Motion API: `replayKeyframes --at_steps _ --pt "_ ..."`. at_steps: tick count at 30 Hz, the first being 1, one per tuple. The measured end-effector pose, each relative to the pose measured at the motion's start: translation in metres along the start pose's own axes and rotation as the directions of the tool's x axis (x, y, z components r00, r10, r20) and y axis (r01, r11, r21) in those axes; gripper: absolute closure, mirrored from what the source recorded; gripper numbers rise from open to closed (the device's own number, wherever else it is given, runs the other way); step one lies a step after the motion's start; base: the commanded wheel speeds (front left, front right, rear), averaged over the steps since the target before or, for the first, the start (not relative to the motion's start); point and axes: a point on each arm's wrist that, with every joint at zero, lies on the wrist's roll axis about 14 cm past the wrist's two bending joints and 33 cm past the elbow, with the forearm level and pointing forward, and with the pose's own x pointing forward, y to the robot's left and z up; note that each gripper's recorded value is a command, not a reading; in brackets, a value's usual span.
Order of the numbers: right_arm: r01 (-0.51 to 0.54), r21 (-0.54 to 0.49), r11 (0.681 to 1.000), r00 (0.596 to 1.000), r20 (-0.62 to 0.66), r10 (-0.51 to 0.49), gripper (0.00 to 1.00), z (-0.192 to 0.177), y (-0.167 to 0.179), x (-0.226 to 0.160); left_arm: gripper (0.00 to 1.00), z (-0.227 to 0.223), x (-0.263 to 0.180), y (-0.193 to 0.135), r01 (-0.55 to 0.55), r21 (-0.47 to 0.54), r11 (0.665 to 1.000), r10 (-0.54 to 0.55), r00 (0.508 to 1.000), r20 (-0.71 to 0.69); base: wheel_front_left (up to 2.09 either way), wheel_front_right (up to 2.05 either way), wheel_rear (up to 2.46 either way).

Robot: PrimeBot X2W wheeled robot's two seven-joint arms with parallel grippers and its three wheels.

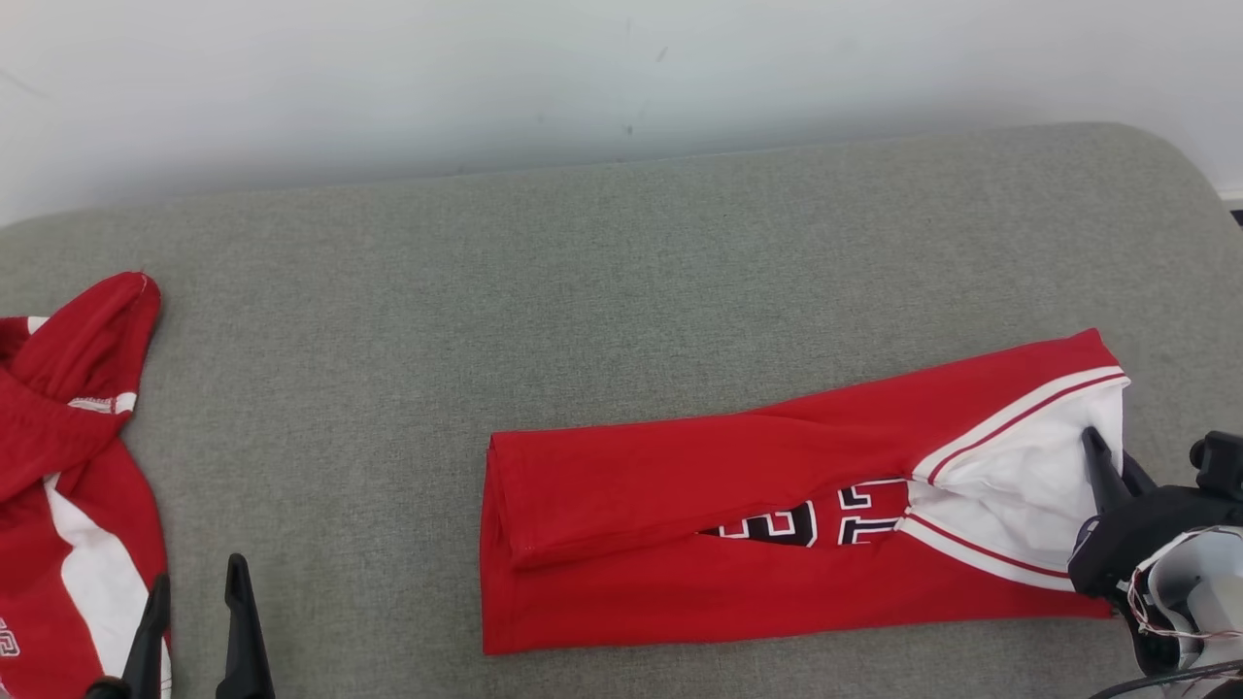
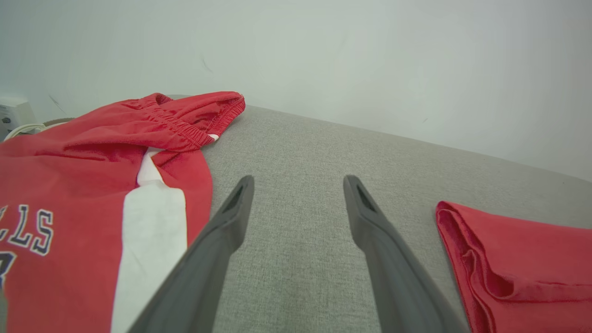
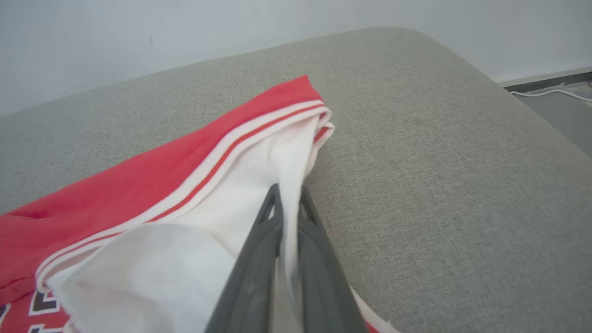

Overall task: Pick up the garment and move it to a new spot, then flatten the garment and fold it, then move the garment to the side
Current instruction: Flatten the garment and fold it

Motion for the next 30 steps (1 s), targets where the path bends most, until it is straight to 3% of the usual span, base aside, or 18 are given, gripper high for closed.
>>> replayKeyframes --at_steps 6,12,21,22,23,24,30 --pt "-0.029 0.058 0.998 0.999 0.046 0.026 1.00 0.017 0.011 -0.003 0.00 -0.001 0.001 -0.006 0.014 -0.003 1.000 -0.014 1.000 -0.001 0.00 0.00 0.00" --pt "-0.154 0.156 0.976 0.988 0.056 0.147 1.00 0.021 0.054 -0.009 0.00 -0.002 0.002 -0.011 0.027 -0.007 1.000 -0.027 1.000 -0.003 0.00 0.00 0.00" --pt "-0.410 0.309 0.858 0.911 0.102 0.399 1.00 0.040 0.141 -0.030 0.00 -0.002 0.000 -0.012 0.031 -0.009 0.999 -0.031 1.000 -0.004 0.00 0.00 0.00" --pt "-0.410 0.309 0.858 0.911 0.102 0.399 1.00 0.040 0.141 -0.030 0.00 -0.002 0.000 -0.012 0.031 -0.009 0.999 -0.031 1.000 -0.004 0.00 0.00 0.00" --pt "-0.453 0.324 0.830 0.890 0.116 0.440 1.00 0.045 0.156 -0.035 0.00 0.000 -0.001 -0.011 0.027 -0.008 1.000 -0.027 1.000 -0.002 0.00 0.00 0.00" --pt "-0.453 0.324 0.830 0.890 0.116 0.440 1.00 0.045 0.156 -0.035 0.00 0.000 -0.001 -0.011 0.027 -0.008 1.000 -0.027 1.000 -0.002 0.00 0.00 0.00" --pt "-0.563 0.362 0.743 0.819 0.123 0.561 1.00 0.048 0.203 -0.048 0.00 0.003 -0.005 -0.004 0.010 -0.006 1.000 -0.010 1.000 0.003 0.00 0.00 0.00"
